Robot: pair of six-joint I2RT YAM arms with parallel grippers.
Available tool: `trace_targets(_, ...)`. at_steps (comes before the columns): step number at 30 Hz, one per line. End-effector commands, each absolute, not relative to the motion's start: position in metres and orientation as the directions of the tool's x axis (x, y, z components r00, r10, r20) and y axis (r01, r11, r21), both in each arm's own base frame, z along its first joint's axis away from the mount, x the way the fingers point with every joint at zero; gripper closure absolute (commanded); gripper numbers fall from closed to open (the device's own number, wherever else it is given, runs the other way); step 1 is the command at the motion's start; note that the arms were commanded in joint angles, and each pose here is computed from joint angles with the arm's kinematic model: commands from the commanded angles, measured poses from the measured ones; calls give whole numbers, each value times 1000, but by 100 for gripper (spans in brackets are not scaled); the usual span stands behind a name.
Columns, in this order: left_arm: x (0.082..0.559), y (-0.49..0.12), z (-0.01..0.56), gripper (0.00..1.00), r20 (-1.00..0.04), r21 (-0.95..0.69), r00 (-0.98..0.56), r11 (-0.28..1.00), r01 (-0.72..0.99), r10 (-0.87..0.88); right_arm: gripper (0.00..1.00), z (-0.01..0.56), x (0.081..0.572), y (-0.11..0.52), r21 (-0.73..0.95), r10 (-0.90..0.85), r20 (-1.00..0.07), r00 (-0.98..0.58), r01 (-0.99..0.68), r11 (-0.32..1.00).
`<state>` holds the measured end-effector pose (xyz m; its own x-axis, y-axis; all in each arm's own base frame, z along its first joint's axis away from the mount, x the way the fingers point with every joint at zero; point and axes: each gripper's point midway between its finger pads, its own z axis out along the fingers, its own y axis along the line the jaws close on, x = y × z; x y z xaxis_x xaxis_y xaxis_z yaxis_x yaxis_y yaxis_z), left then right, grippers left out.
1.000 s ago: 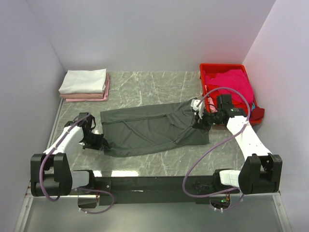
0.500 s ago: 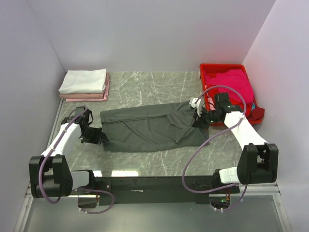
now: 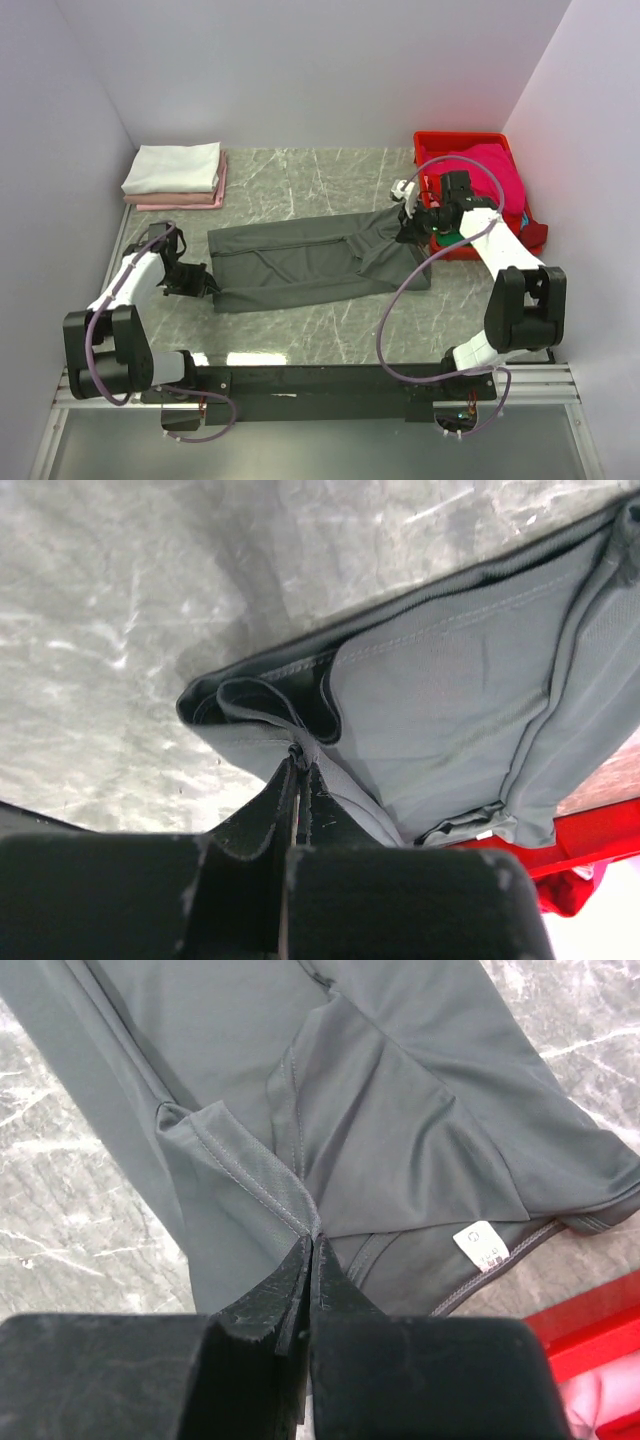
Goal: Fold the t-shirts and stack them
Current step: Fold the tshirt
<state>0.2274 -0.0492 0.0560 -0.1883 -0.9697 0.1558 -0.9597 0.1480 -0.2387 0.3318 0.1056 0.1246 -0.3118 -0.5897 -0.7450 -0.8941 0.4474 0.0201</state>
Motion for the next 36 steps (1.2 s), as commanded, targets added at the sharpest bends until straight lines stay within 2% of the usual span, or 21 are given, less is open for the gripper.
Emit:
trace_targets(1,240,-49,56,99,153,-276,-227,179,-944,-962,100,135,351,108,-5,-579,-758,-301,-885,466)
trace_targets(16,268,-40,52,99,119,-278,-262,222,-935,-958,100,132,389,101,-25,-579,-739,-346,-844,537)
trace_targets(36,284,-32,44,99,82,-264,-296,266,-927,-952,100,117,405,101,-12,-587,-712,-386,-829,560)
